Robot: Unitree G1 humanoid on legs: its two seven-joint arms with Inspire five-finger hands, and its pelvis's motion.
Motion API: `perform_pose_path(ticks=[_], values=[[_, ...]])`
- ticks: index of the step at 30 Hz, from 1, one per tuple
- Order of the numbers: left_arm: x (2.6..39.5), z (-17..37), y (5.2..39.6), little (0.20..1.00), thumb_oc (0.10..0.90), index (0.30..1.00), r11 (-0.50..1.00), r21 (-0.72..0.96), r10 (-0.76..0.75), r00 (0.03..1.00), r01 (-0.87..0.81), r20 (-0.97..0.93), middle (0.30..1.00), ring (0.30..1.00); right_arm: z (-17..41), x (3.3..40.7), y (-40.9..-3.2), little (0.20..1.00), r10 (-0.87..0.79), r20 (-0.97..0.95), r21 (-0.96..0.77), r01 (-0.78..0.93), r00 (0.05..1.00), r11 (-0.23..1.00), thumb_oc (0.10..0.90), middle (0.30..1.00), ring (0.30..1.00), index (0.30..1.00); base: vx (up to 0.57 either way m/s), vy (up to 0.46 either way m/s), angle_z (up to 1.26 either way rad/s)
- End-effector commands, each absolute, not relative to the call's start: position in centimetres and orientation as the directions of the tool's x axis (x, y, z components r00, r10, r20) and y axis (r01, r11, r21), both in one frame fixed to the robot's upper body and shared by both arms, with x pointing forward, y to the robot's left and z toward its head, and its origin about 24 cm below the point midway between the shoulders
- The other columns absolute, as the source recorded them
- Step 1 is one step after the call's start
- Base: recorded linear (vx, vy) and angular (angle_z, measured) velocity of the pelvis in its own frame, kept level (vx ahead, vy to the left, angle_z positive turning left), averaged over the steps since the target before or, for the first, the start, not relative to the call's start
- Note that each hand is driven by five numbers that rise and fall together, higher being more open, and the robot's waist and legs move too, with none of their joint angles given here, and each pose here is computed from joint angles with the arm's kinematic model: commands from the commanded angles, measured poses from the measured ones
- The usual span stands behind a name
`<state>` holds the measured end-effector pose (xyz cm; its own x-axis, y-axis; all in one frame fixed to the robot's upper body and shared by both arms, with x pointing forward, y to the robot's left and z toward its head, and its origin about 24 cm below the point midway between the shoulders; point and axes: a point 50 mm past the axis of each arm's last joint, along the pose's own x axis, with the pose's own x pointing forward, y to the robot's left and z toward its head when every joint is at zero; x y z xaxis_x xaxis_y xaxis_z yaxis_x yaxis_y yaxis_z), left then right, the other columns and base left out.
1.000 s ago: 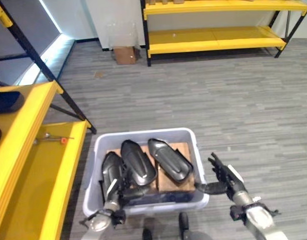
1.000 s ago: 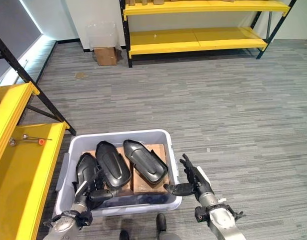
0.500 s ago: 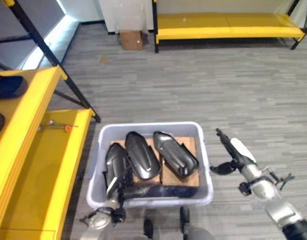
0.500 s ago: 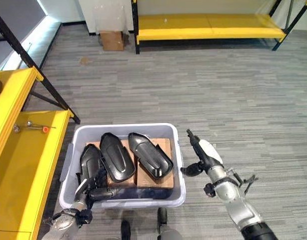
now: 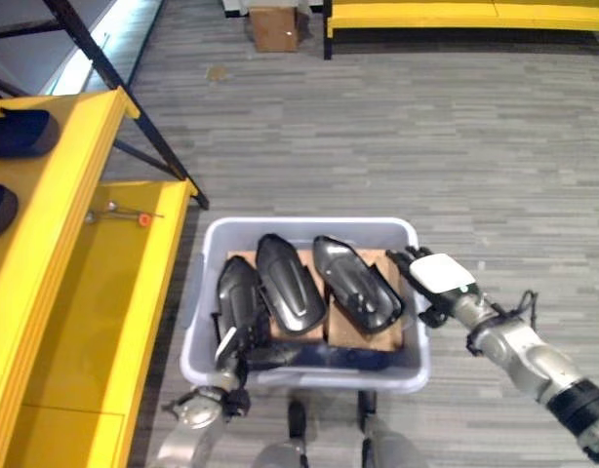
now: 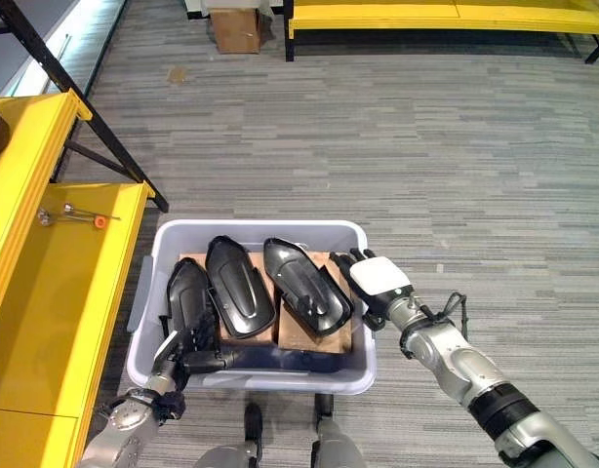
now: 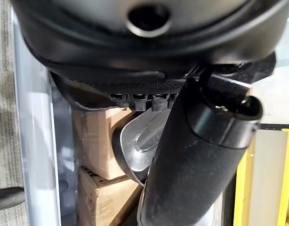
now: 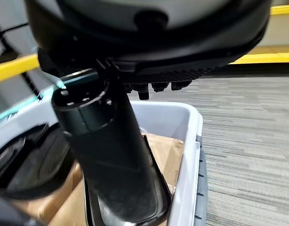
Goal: Move parts from the plastic box to the shelf.
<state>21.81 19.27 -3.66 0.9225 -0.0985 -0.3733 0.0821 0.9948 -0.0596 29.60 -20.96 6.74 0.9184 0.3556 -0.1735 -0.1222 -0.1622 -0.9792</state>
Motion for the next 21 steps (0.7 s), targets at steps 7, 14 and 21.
perform_pose_path(ticks=[7, 14, 21], values=[[23.7, 0.0, 19.2, 1.0, 0.9, 1.0, 0.991, -0.046, -0.132, 0.976, 0.126, -0.172, 1.0, 1.0, 9.6, 31.5, -19.3, 1.0, 0.425, -0.096, -0.966, 0.019, 0.9, -0.258, 0.9, 1.0, 1.0, 1.0, 0.0, 0.0, 0.0], [24.4, 0.6, 18.8, 1.0, 0.9, 1.0, 0.991, -0.051, -0.132, 0.981, 0.126, -0.143, 1.0, 1.0, 8.5, 31.9, -18.3, 1.0, 0.427, -0.126, -0.963, -0.008, 0.895, -0.268, 0.9, 1.0, 1.0, 1.0, -0.02, 0.001, 0.04], [24.7, 0.9, 18.7, 1.0, 0.9, 1.0, 0.991, -0.054, -0.125, 0.984, 0.119, -0.126, 1.0, 1.0, 8.4, 32.4, -17.2, 1.0, 0.433, -0.101, -0.976, -0.003, 0.896, -0.22, 0.9, 1.0, 1.0, 1.0, -0.02, 0.007, 0.02]])
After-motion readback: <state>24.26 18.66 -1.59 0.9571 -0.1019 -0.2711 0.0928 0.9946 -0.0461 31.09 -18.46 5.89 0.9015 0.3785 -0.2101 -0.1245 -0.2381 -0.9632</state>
